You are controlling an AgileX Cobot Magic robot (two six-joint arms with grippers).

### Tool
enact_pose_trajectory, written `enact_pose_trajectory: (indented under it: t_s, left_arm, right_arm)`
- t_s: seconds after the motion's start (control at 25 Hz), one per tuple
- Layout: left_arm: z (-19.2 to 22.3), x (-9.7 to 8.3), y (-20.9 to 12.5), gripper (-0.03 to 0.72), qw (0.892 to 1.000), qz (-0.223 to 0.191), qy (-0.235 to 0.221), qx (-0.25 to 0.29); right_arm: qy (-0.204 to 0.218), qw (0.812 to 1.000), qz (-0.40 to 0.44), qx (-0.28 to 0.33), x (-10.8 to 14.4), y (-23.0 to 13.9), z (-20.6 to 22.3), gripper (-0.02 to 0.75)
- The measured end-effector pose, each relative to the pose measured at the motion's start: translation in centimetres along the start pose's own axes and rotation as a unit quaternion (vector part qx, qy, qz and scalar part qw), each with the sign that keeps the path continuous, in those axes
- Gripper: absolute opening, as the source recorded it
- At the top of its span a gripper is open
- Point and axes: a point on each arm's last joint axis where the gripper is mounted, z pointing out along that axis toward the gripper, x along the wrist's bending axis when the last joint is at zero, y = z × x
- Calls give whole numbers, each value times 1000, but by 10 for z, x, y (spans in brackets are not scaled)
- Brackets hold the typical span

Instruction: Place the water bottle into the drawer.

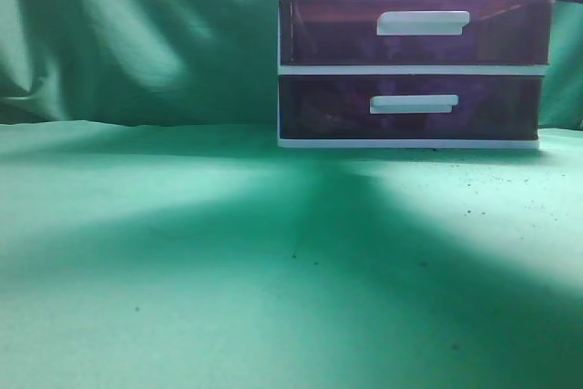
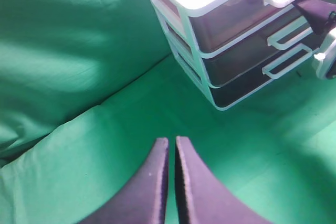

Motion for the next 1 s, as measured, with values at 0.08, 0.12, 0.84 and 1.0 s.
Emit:
enact_pose_trajectory:
  t_s: [0.08, 0.12, 0.84, 1.0]
  left_arm:
    - [0, 0, 0, 0, 1000, 1, 1, 2]
    - [0, 0, -1, 0, 1000, 1, 1, 3]
    - [-33, -5, 3, 0, 996, -45, -71, -42]
    - [-87, -4, 2, 0, 982, -62, -126, -123]
  right_arm:
    - [-2, 1000, 4, 6, 0, -2, -2, 406]
    - [0, 1000, 2, 8, 1, -2, -4, 406]
    - [-6, 998, 64, 7, -55, 22, -127, 406]
    - [3, 989, 147, 29, -85, 35, -163, 223]
